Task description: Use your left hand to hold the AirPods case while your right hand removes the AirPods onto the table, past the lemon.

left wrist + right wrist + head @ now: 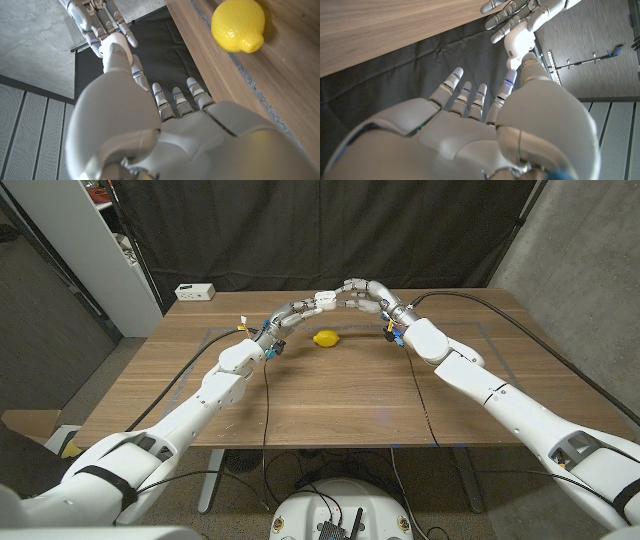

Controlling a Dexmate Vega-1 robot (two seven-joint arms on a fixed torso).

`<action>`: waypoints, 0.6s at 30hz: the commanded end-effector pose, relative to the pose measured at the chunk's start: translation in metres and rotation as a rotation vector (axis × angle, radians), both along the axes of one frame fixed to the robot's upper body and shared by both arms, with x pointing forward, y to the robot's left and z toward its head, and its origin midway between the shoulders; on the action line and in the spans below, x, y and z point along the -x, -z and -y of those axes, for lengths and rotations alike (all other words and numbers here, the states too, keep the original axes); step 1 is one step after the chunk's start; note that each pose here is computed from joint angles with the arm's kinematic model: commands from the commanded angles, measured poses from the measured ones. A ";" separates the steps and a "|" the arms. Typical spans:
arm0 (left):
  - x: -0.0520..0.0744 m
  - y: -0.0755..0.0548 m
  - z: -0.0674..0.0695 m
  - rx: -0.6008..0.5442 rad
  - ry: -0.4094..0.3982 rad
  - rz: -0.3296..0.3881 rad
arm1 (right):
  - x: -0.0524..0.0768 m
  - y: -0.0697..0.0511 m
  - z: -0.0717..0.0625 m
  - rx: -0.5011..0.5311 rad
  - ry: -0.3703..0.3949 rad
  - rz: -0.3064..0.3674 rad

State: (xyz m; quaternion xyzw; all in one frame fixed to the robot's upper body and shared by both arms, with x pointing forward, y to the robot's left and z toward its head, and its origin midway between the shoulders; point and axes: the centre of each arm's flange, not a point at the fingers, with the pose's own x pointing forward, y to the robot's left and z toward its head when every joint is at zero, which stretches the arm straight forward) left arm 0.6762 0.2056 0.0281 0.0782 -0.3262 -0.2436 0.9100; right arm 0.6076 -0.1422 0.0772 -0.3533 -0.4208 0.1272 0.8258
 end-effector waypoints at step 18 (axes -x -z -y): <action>-0.005 -0.001 0.001 -0.002 0.003 -0.005 | -0.007 0.001 -0.003 -0.047 -0.035 0.004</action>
